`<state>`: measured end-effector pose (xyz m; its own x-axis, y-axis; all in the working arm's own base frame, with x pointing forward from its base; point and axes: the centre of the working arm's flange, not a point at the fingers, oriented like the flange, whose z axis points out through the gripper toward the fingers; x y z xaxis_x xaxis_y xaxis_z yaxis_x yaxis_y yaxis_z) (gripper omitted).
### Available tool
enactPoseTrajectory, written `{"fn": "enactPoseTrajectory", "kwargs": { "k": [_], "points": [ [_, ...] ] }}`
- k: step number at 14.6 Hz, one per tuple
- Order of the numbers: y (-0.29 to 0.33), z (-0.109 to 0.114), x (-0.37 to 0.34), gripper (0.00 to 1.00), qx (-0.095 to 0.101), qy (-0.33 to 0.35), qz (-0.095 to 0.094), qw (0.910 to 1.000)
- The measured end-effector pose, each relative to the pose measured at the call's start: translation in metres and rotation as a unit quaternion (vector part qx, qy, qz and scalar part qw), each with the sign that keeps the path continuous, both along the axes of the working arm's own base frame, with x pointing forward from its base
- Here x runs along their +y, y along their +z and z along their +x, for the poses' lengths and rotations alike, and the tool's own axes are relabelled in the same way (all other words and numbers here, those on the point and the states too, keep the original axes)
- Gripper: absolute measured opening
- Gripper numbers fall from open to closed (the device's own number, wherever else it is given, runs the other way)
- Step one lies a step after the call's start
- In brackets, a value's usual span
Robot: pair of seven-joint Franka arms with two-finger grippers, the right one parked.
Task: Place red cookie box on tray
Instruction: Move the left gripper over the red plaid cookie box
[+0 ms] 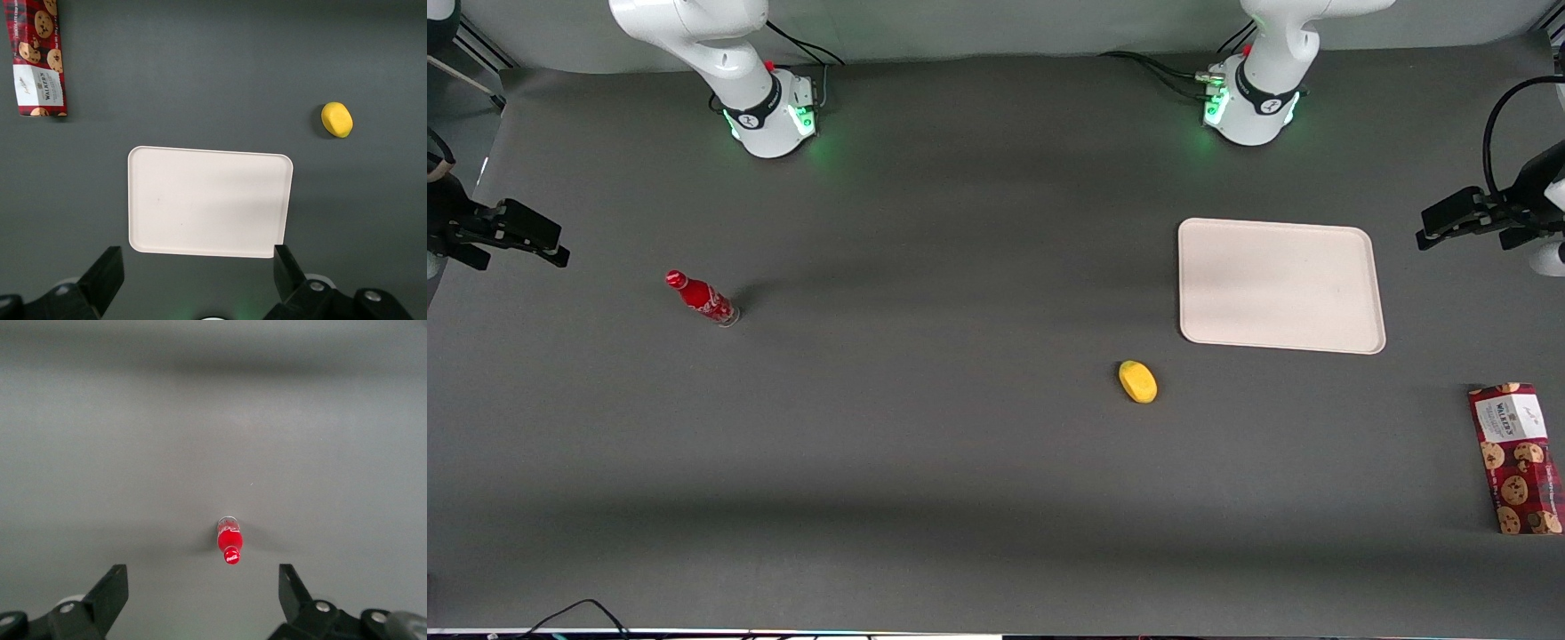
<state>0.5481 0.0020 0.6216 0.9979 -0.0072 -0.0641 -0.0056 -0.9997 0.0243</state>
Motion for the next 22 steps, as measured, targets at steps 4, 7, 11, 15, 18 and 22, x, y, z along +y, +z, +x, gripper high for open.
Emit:
{"fn": "enactPoseTrajectory", "kwargs": {
  "k": [4, 7, 11, 15, 18, 22],
  "points": [
    [0.0, 0.0, -0.001, 1.0, 0.0, -0.001, 0.0, 1.0],
    [-0.001, 0.0, -0.003, 1.0, 0.002, -0.003, 0.0, 1.0],
    [-0.006, 0.003, -0.009, 1.0, 0.007, -0.009, 0.0, 0.9999],
    [-0.01, 0.005, 0.021, 1.0, 0.007, 0.017, 0.003, 0.9998],
    [-0.027, 0.015, 0.085, 1.0, 0.0, 0.065, 0.007, 0.9978],
    [-0.07, 0.034, 0.177, 1.0, 0.003, 0.067, 0.017, 0.9976]
  ]
}}
